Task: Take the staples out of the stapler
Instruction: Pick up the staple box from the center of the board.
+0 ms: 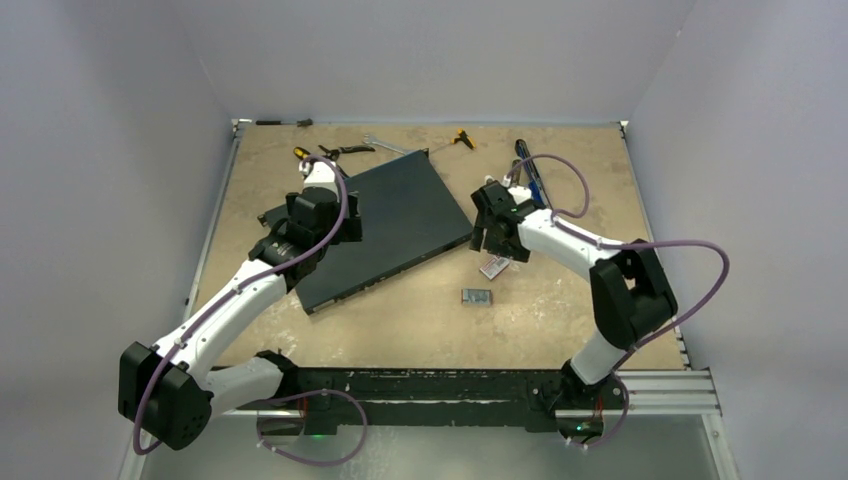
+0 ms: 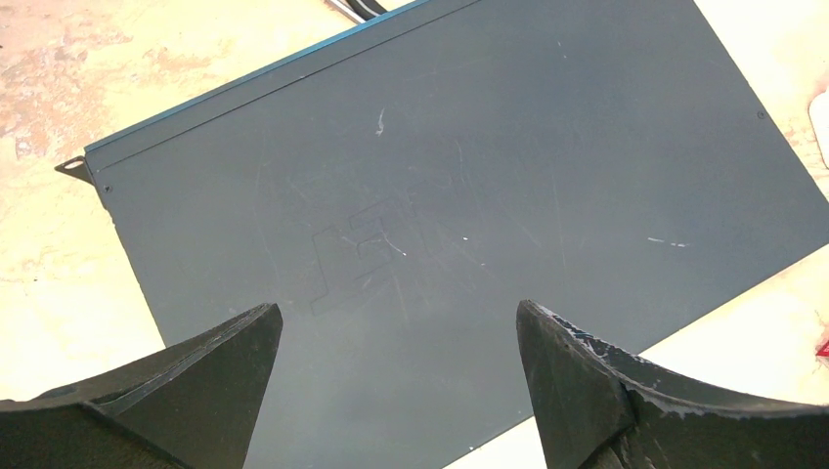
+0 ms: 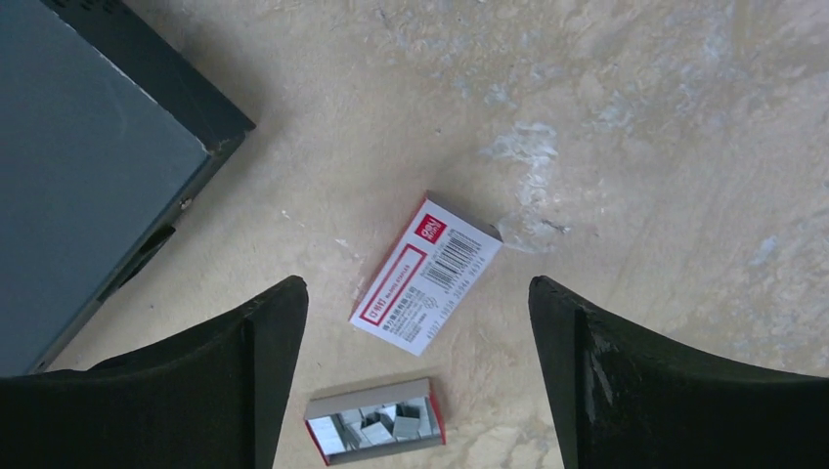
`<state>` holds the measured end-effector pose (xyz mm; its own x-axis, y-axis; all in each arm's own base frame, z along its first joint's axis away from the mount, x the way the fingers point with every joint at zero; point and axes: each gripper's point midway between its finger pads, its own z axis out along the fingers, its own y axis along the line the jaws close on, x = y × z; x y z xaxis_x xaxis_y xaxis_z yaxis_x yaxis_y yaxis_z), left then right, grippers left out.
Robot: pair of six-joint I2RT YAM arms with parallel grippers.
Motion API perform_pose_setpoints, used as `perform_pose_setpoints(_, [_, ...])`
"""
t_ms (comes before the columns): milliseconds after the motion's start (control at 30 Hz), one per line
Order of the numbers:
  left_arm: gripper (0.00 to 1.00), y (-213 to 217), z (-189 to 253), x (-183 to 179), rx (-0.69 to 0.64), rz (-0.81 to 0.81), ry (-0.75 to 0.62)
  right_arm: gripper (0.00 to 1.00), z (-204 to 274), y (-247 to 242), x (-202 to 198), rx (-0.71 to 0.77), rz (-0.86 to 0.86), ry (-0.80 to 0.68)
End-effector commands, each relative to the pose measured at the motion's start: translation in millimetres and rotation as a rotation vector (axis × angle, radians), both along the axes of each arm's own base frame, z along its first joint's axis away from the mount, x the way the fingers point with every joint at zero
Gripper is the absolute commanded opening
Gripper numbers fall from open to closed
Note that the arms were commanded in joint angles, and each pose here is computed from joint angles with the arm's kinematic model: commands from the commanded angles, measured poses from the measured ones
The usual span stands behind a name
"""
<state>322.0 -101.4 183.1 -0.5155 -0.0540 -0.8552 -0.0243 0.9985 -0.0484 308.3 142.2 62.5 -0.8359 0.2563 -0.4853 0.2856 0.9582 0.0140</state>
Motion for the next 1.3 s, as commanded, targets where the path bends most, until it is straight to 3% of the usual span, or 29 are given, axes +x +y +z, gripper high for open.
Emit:
perform_pose_setpoints(0, [0.88, -3.5, 14.6, 4.7, -0.041, -0.006, -0.051, 0.87, -1.4, 3.5, 14.4, -0.01, -0.029, -0.015])
perform_pose_setpoints(233, [0.88, -2.9, 16.7, 3.4, -0.045, -0.005, -0.058, 0.87, -18.2, 3.5, 14.4, -0.031, -0.041, 0.031])
perform_pose_setpoints(633, [0.88, -4.1, 18.1, 3.4, -0.053, -0.01, -0.061, 0.74, -35.4, 6.5, -1.3, 0.003, -0.017, 0.084])
perform_pose_setpoints(867, [0.88, -3.4, 17.7, 3.3, -0.051, -0.008, -0.061, 0.73, -43.7, 9.8, -3.2, 0.012, 0.001, 0.105])
perform_pose_setpoints(1267, [0.87, -3.0, 18.0, 3.5, -0.05, -0.006, -0.062, 0.53, -41.5, 18.1, 9.0, 0.022, 0.071, 0.065])
